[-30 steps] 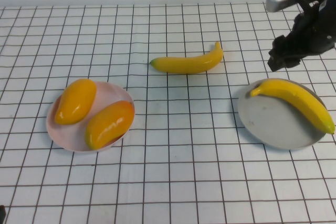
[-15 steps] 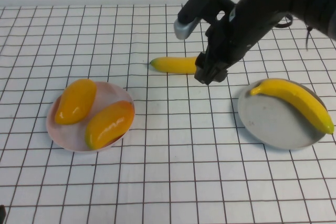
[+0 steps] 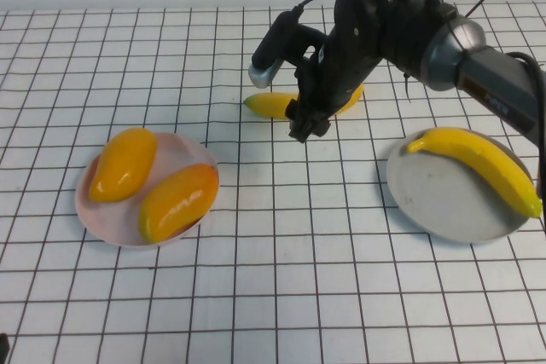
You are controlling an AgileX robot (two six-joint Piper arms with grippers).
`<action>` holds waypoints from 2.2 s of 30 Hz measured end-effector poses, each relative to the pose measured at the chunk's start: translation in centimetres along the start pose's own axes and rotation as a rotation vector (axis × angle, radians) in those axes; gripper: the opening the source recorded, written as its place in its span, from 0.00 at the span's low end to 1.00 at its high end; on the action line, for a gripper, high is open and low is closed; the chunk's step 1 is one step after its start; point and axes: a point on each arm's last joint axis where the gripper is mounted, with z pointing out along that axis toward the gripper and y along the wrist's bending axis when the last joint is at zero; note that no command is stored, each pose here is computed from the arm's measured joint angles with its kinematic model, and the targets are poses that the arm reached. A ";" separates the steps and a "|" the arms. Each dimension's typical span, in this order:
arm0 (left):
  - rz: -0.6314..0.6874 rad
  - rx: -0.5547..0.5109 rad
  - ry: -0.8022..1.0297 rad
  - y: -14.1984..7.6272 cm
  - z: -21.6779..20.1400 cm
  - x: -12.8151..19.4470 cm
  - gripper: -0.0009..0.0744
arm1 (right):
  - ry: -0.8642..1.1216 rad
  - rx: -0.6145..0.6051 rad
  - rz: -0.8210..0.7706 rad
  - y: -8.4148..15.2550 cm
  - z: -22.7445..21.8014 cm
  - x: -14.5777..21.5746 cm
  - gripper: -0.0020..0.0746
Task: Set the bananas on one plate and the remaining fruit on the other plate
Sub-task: Put another type of fruit in the right plate
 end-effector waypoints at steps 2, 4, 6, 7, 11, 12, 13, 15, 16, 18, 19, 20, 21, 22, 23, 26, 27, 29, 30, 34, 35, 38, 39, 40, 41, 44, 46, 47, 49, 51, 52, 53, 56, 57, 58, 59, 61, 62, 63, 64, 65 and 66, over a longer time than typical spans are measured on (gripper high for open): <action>0.000 0.000 0.000 0.0 0.0 0.0 0.01 | -0.026 0.010 0.004 -0.3 0.5 -0.5 0.61; 0.000 0.000 0.000 0.0 0.0 0.0 0.01 | -0.057 0.012 0.020 -0.7 1.2 -0.8 0.61; 0.000 0.000 0.000 0.0 0.0 0.0 0.01 | -0.078 0.025 0.034 -1.3 1.8 -0.8 0.61; 0.000 0.000 0.000 0.0 0.0 0.0 0.01 | -0.086 0.029 0.041 -1.5 2.2 -0.8 0.61; 0.000 0.000 0.000 0.0 0.0 0.0 0.01 | -0.086 0.034 0.064 -2.3 3.8 -0.1 0.61; 0.000 0.000 0.000 0.0 0.0 0.0 0.01 | -0.080 0.034 0.071 -2.5 4.2 0.2 0.61; 0.000 0.000 0.000 0.0 0.0 0.0 0.01 | -0.073 0.031 0.076 -2.6 4.7 0.5 0.61; 0.000 0.000 0.000 0.0 0.0 0.0 0.01 | -0.065 0.028 0.087 -2.9 5.3 0.9 0.61; 0.000 0.000 0.000 0.0 0.0 0.0 0.01 | -0.068 0.028 0.093 -3.1 5.4 1.0 0.61; 0.000 0.000 0.000 0.0 0.0 0.0 0.01 | -0.072 0.024 0.109 -3.4 5.5 1.3 0.60; 0.000 0.000 0.000 0.0 0.0 0.0 0.01 | -0.078 0.019 0.119 -3.5 5.5 1.3 0.58; 0.000 0.000 0.000 0.0 0.0 0.0 0.01 | -0.082 0.013 0.127 -3.5 5.5 1.3 0.56; 0.000 0.000 0.000 0.0 0.0 0.0 0.01 | -0.086 0.009 0.135 -3.7 5.5 1.4 0.53; 0.000 0.000 0.000 0.0 0.0 0.0 0.01 | -0.089 0.001 0.140 -3.7 5.4 1.4 0.49; 0.000 0.000 0.000 0.0 0.0 0.0 0.01 | -0.086 -0.011 0.142 -3.7 5.5 1.5 0.45; 0.000 0.000 0.000 0.0 0.0 0.0 0.01 | -0.061 -0.082 0.140 -3.2 5.6 1.8 0.26; 0.000 0.000 0.000 0.0 0.0 0.0 0.01 | -0.054 -0.112 0.145 -2.9 5.6 1.9 0.20; 0.000 0.000 0.000 0.0 0.0 0.0 0.01 | -0.031 -0.171 0.152 -2.4 5.4 2.0 0.10; 0.000 0.000 0.000 0.0 0.0 0.0 0.01 | -0.023 -0.189 0.149 -2.3 5.1 1.9 0.06; 0.000 0.000 0.000 0.0 0.0 0.0 0.01 | -0.031 -0.202 0.128 -2.3 3.5 0.9 0.02; 0.000 0.000 0.000 0.0 0.0 0.0 0.01 | -0.049 -0.191 0.125 -2.5 2.8 0.6 0.02; 0.000 0.000 0.000 0.0 0.0 0.0 0.01 | -0.132 -0.136 0.114 -3.5 0.3 -0.9 0.04; 0.000 0.000 0.000 0.0 0.0 0.0 0.01 | -0.165 -0.115 0.113 -3.8 -0.4 -1.3 0.07; 0.000 0.000 0.000 0.0 0.0 0.0 0.01 | -0.187 -0.099 0.113 -4.0 -0.8 -1.6 0.11; 0.000 0.000 0.000 0.0 0.0 0.0 0.01 | -0.222 -0.074 0.113 -4.2 -1.3 -2.0 0.19; 0.000 0.000 0.000 0.0 0.0 0.0 0.01 | -0.274 -0.027 0.103 -4.7 -1.3 -2.3 0.50; 0.000 0.000 0.000 0.0 0.0 0.0 0.01 | -0.285 -0.010 0.094 -4.9 -0.4 -2.3 0.71; 0.000 0.000 0.000 0.0 0.0 0.0 0.01 | -0.284 -0.008 0.090 -4.8 0.1 -2.3 0.79; 0.000 0.000 0.000 0.0 0.0 0.0 0.01 | -0.267 -0.015 0.087 -4.8 1.7 -1.9 0.86; 0.000 0.000 0.000 0.0 0.0 0.0 0.01 | -0.243 -0.030 0.087 -4.5 3.4 -1.4 0.87; 0.000 0.000 0.000 0.0 0.0 0.0 0.01 | -0.228 -0.037 0.089 -4.5 4.3 -1.0 0.86; 0.000 0.000 0.000 0.0 0.0 0.0 0.01 | -0.217 -0.044 0.085 -4.3 5.1 -0.8 0.85; 0.000 0.000 0.000 0.0 0.0 0.0 0.01 | -0.204 -0.045 0.062 -4.1 6.8 -0.3 0.79; 0.000 0.000 0.000 0.0 0.0 0.0 0.01 | -0.206 -0.040 0.059 -4.2 7.1 -0.1 0.78; 0.000 0.000 0.000 0.0 0.0 0.0 0.01 | -0.208 -0.036 0.059 -4.2 7.4 -0.1 0.76; 0.000 0.000 0.000 0.0 0.0 0.0 0.01 | -0.213 -0.032 0.057 -4.2 7.5 -0.1 0.75; 0.000 0.000 0.000 0.0 0.0 0.0 0.01 | -0.219 -0.022 0.057 -4.5 7.6 0.0 0.71; 0.000 0.000 0.000 0.0 0.0 0.0 0.01 | -0.223 -0.020 0.057 -4.5 7.6 -0.1 0.69; 0.000 0.000 0.000 0.0 0.0 0.0 0.01 | -0.225 -0.018 0.060 -4.6 7.6 0.0 0.67; 0.000 0.000 0.000 0.0 0.0 0.0 0.01 | -0.225 -0.017 0.064 -4.8 7.6 0.1 0.64; 0.000 0.000 0.000 0.0 0.0 0.0 0.01 | -0.224 -0.018 0.068 -5.0 7.6 0.3 0.62; 0.000 0.000 0.000 0.0 0.0 0.0 0.01 | -0.218 -0.024 0.072 -5.1 7.6 0.4 0.60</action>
